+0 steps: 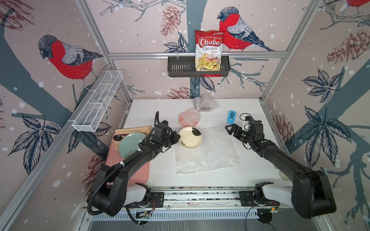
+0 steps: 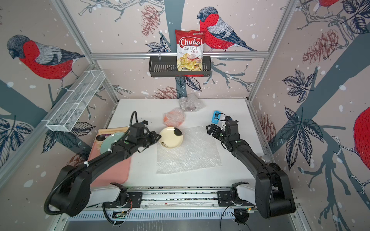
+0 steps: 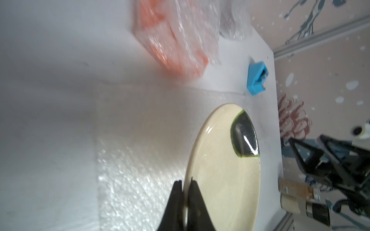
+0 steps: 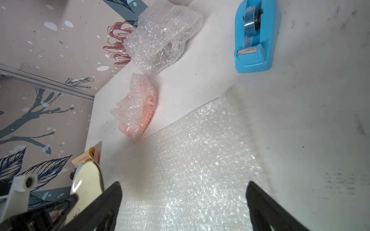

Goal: Wrap dinner plates in bubble wrap
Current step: Pick up the plate at the center of the board, then place the plate on the bubble wrap.

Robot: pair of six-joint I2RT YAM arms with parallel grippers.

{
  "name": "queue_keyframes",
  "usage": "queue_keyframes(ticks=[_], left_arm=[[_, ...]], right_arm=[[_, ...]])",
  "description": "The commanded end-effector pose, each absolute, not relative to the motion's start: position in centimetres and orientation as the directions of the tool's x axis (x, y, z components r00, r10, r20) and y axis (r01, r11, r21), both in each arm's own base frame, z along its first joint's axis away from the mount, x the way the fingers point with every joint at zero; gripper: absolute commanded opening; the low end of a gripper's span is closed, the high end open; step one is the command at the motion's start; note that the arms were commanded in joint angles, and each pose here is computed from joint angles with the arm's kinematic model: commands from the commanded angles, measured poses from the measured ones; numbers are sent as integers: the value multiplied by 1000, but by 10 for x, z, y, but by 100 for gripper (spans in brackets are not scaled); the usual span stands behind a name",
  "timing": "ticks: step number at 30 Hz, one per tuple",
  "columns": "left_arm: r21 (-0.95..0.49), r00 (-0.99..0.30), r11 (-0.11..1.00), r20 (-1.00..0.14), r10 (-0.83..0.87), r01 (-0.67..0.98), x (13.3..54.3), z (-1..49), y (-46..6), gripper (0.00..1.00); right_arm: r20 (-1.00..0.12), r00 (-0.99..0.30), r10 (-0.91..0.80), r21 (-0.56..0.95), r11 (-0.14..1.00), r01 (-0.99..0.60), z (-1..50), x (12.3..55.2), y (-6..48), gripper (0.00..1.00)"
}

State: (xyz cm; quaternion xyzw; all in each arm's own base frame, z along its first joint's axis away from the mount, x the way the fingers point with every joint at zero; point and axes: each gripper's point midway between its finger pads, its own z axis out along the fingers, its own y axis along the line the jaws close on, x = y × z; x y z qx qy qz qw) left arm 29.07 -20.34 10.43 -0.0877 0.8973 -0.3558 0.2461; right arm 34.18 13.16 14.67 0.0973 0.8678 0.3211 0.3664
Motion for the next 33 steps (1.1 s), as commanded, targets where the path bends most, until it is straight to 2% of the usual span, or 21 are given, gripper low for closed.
queue_keyframes(ticks=[1, 4, 8, 15, 25, 27, 29, 33], left_arm=[[-779, -853, 627, -335, -400, 13, 287, 112, -233, 0], [-743, -843, 668, -387, -373, 46, 299, 110, -254, 0], [-734, -851, 676, -394, -347, 64, 316, 106, -276, 0], [-683, -864, 728, -396, -310, 52, 324, 81, -279, 0], [-711, -895, 698, -364, -258, 88, 326, 58, -300, 0], [-702, -903, 708, -351, -250, 77, 325, 51, -300, 5], [-681, -900, 728, -363, -243, 78, 325, 51, -296, 18], [-658, -896, 747, -384, -222, 97, 316, 55, -286, 58]], right_arm=[[-580, -730, 362, 631, 766, -123, 150, 336, 139, 99], [-595, -728, 339, 649, 737, -187, 158, 335, 148, 100], [-601, -727, 332, 662, 717, -220, 164, 337, 154, 100], [-640, -692, 336, 644, 726, -243, 173, 338, 150, 100], [-673, -678, 296, 609, 742, -281, 173, 325, 147, 100], [-686, -676, 269, 607, 724, -327, 174, 319, 152, 100], [-701, -677, 224, 594, 710, -378, 173, 312, 160, 100], [-710, -681, 176, 574, 706, -416, 165, 303, 175, 100]])
